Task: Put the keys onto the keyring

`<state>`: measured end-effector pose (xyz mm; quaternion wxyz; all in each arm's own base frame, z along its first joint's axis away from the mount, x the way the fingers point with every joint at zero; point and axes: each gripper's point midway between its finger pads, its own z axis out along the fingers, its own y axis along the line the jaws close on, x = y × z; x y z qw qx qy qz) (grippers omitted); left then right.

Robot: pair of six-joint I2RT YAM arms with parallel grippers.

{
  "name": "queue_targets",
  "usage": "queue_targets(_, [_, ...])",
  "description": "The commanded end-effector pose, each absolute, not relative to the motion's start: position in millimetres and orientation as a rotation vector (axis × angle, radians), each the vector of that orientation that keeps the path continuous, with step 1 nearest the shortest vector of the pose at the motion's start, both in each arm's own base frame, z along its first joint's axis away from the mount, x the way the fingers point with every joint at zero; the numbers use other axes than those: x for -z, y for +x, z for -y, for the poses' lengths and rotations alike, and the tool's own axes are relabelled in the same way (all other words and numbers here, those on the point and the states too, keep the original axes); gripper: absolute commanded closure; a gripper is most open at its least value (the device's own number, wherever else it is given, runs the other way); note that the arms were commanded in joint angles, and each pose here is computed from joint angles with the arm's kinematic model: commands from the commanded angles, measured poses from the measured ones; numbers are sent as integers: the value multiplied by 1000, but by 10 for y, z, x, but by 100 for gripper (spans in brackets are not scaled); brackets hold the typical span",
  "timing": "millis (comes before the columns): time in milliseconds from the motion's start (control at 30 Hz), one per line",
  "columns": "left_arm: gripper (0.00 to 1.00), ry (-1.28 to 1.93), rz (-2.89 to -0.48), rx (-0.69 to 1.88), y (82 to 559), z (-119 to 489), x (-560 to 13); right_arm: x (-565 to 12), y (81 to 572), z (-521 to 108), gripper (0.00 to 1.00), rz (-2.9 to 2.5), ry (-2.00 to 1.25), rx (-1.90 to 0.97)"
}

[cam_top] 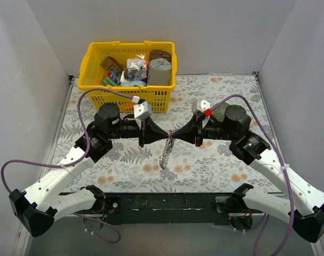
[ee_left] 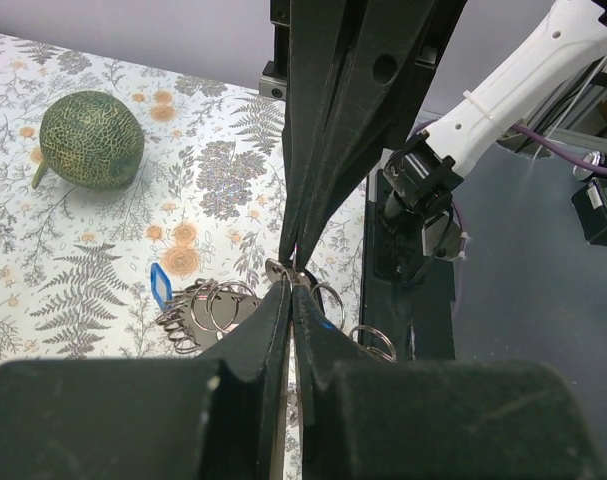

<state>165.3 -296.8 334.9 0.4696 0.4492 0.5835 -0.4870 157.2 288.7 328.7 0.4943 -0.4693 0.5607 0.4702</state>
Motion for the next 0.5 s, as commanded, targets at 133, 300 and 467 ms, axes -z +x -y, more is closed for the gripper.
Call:
queue_targets(133, [100, 1105, -1286, 1201, 1520, 2911, -3689, -3386, 1629, -2876, 99, -1368, -1110, -1136])
queue_targets(300, [100, 1109, -1294, 1202, 1521, 2914, -3656, -3495, 1603, -2909, 99, -1340, -1098, -1174])
queue_targets(467, [100, 1106, -1294, 1200, 1522, 2909, -3654, -3523, 1601, -2935, 99, -1315, -1104, -1187])
